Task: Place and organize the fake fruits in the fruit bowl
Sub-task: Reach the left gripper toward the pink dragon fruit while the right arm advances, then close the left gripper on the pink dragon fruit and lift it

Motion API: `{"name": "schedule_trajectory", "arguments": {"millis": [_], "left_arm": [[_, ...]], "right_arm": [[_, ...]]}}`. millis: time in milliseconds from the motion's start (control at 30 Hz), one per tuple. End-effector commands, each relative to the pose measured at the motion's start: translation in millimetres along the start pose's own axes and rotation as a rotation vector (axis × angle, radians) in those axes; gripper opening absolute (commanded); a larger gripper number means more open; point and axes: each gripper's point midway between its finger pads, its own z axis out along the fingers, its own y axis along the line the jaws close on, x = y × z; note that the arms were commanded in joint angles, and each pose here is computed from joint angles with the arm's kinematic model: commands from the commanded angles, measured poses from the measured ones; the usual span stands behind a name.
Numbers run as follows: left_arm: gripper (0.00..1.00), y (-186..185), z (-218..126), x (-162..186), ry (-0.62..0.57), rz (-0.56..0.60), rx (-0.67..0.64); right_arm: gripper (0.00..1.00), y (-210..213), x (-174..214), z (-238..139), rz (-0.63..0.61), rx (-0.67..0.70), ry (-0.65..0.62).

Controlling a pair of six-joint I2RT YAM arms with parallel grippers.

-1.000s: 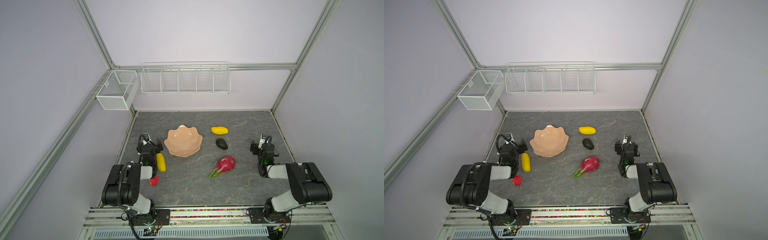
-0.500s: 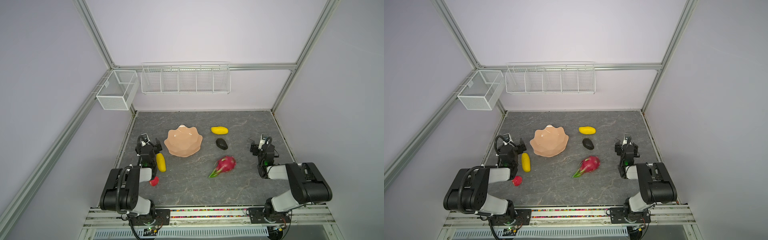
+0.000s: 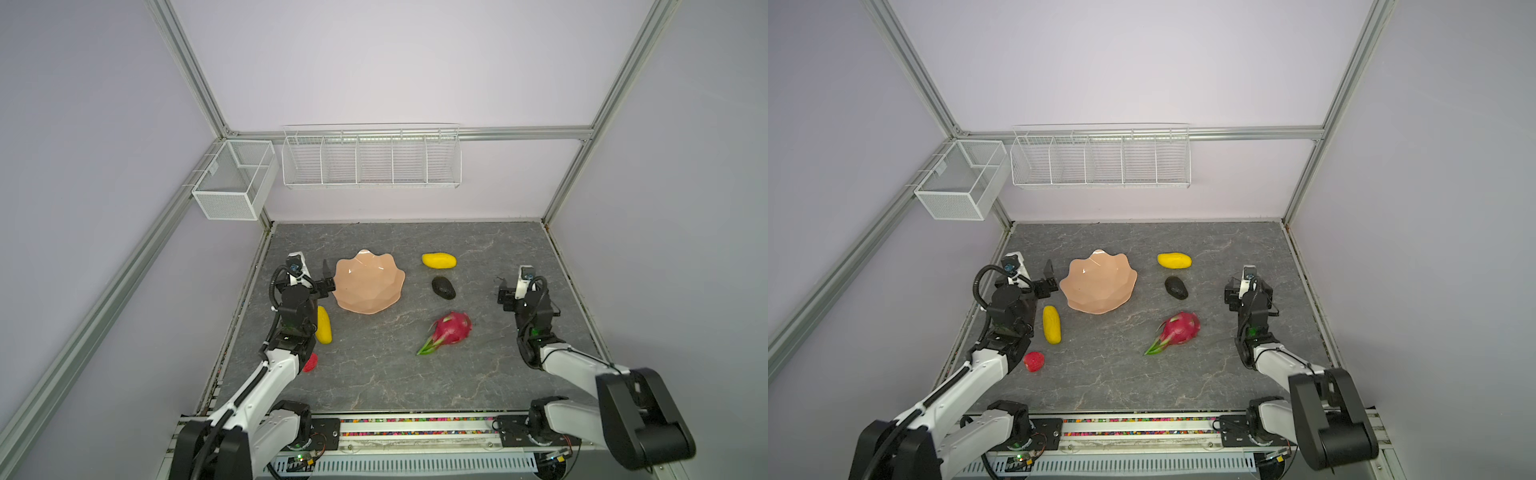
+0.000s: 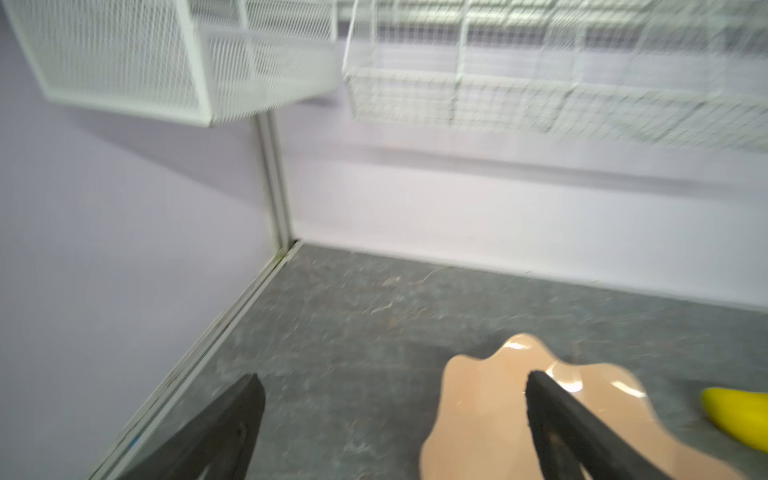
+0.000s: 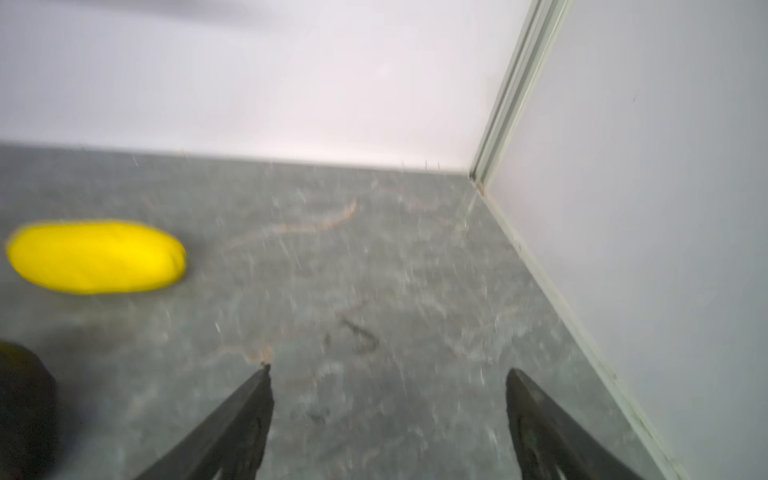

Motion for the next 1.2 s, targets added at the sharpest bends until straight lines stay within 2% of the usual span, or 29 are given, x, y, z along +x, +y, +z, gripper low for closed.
{"name": "schedule_trajectory", "arguments": {"millis": [0, 100, 167, 267, 333, 400, 467, 567, 667, 900, 1167], "left_arm": [[0.99, -58, -29, 42, 0.23, 0.119, 0.21], [1.0, -142, -78, 65, 0.294, 0.19, 0.612], [1.0, -186, -114, 82, 0.28, 0.227, 0.818], [1.0, -232, -146, 105, 0.26, 0.281, 0.985], [1.0, -257, -156, 121, 0.284, 0.308, 1.064], [1.0, -277, -161, 136, 0.321, 0.345, 1.131], [1.0, -292, -163, 148, 0.347, 0.372, 1.178], [1.0, -306, -162, 164, 0.367, 0.407, 1.218], [0.99, -314, -156, 173, 0.377, 0.431, 1.21], [0.99, -338, -147, 191, 0.385, 0.425, 1.242], [0.99, -364, -137, 204, 0.387, 0.39, 1.265]], "right_arm": [[0.88, 23, 0, -26, 0.096, -0.155, 0.187], [0.88, 46, 9, -64, 0.191, -0.28, 0.291], [0.88, 54, 20, -88, 0.234, -0.339, 0.333], [0.88, 73, 34, -119, 0.292, -0.472, 0.389], [0.88, 87, 42, -137, 0.315, -0.565, 0.441], [0.88, 96, 49, -148, 0.287, -0.62, 0.468], [0.88, 92, 54, -151, 0.256, -0.603, 0.478], [0.88, 90, 45, -157, 0.243, -0.624, 0.427], [0.88, 88, 36, -161, 0.245, -0.632, 0.377], [0.88, 97, 35, -167, 0.245, -0.699, 0.391], [0.88, 96, 38, -166, 0.235, -0.691, 0.386]]}}
